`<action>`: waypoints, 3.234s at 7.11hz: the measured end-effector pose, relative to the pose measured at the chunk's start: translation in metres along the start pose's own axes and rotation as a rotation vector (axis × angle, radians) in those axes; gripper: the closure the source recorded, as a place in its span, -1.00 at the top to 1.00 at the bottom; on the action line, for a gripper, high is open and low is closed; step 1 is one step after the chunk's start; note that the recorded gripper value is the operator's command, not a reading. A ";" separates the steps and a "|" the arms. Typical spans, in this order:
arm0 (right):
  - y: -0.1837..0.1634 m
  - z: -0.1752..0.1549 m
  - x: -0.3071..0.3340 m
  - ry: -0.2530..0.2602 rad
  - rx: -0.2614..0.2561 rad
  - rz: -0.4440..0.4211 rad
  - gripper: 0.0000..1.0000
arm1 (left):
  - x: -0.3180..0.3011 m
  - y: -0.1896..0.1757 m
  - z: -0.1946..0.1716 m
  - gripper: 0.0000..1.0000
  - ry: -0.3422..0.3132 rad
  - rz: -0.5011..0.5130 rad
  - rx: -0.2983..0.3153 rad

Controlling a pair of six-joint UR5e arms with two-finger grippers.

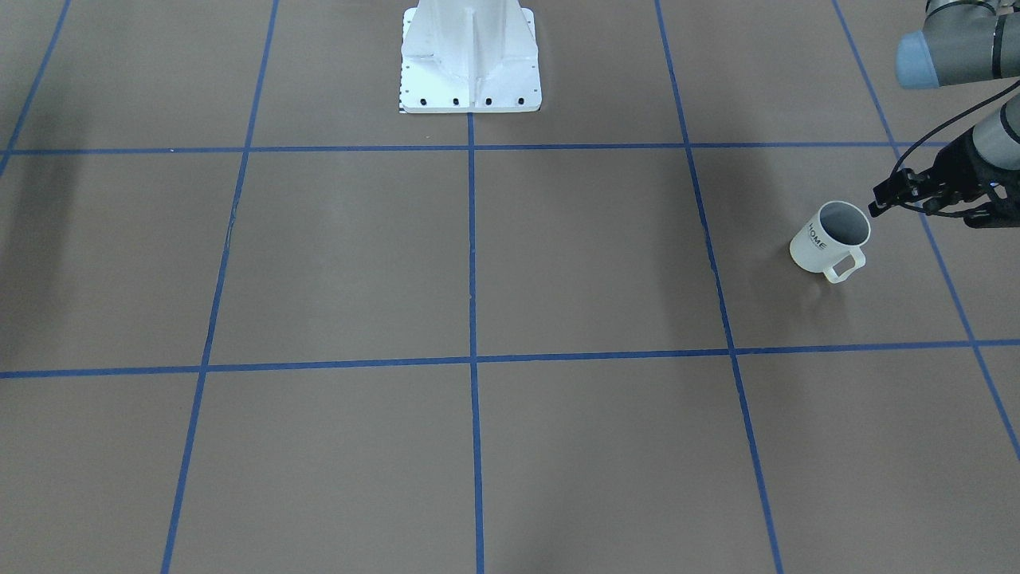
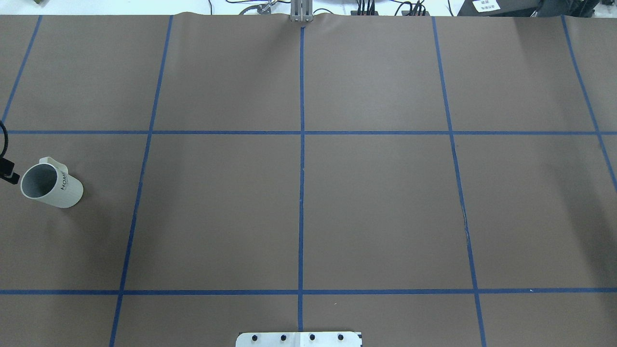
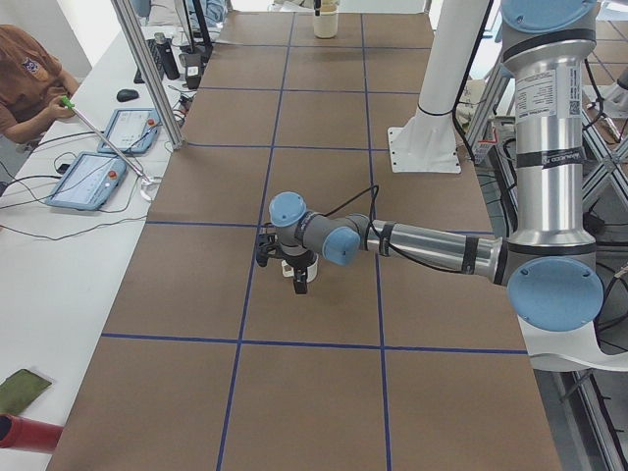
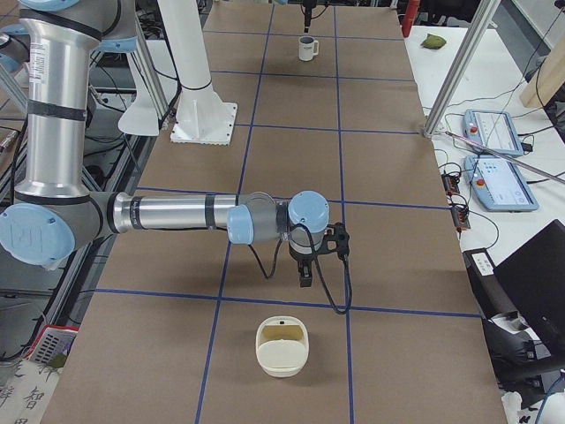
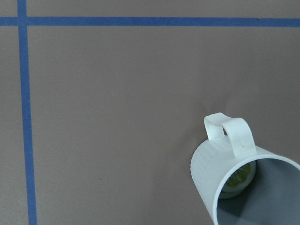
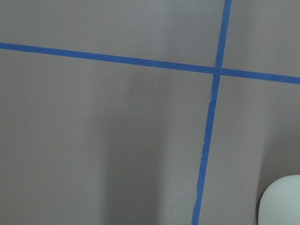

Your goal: Left arm hands cup to right arm to dump lemon

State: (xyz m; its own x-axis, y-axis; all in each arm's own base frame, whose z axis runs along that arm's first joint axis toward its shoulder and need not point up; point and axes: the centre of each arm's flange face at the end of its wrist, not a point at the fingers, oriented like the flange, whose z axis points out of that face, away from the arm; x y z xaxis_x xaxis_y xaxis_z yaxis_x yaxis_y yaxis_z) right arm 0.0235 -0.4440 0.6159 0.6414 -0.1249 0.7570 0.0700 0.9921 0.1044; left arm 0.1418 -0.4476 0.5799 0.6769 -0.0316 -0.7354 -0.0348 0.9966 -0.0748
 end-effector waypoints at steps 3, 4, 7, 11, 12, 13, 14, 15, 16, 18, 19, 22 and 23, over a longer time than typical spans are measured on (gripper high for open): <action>-0.001 -0.001 -0.001 -0.001 0.002 -0.001 1.00 | 0.020 -0.001 0.014 0.70 -0.001 -0.001 -0.022; -0.001 0.000 -0.001 -0.001 0.001 0.000 1.00 | 0.020 -0.002 0.019 0.62 -0.001 0.004 -0.026; 0.000 0.001 0.000 -0.001 -0.001 0.001 1.00 | 0.026 -0.014 0.026 -0.01 0.010 0.020 -0.015; 0.000 0.001 0.001 -0.001 -0.002 0.001 1.00 | 0.031 -0.020 0.025 -1.00 0.014 0.022 -0.010; 0.000 0.001 0.001 -0.001 -0.002 0.002 1.00 | 0.035 -0.018 0.019 -1.00 0.020 0.028 -0.003; 0.000 0.001 0.000 -0.001 -0.001 0.001 1.00 | 0.041 -0.010 0.006 -1.00 0.029 0.036 0.009; -0.001 0.000 0.000 -0.001 0.000 -0.001 1.00 | 0.052 0.002 -0.016 -1.00 0.033 0.031 0.016; -0.002 -0.001 -0.003 -0.003 0.005 -0.009 1.00 | 0.067 0.009 -0.044 -1.00 0.029 -0.004 0.019; -0.006 -0.002 -0.007 -0.010 0.017 -0.029 0.98 | 0.087 0.006 -0.069 -1.00 0.025 -0.054 0.021; -0.019 -0.006 -0.026 -0.035 0.068 -0.117 0.88 | 0.142 -0.019 -0.106 -1.00 0.034 -0.142 0.036; -0.031 -0.008 -0.045 -0.058 0.102 -0.186 0.88 | 0.174 -0.032 -0.117 -1.00 0.044 -0.155 0.043; -0.043 -0.001 -0.112 -0.146 0.220 -0.437 0.99 | 0.273 -0.070 -0.109 -1.00 0.062 -0.194 0.012; -0.045 0.000 -0.130 -0.163 0.260 -0.478 0.98 | 0.310 -0.072 -0.110 -1.00 0.068 -0.207 -0.002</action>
State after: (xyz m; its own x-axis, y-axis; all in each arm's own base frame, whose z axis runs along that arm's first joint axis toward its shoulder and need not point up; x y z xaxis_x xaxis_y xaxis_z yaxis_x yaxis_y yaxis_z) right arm -0.0630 -0.4721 0.5127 0.4566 -0.5805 0.6742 0.1201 0.7911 0.5998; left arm 0.2732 -0.5380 0.2833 0.6183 -0.2409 -0.7481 0.0981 0.9681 -0.2306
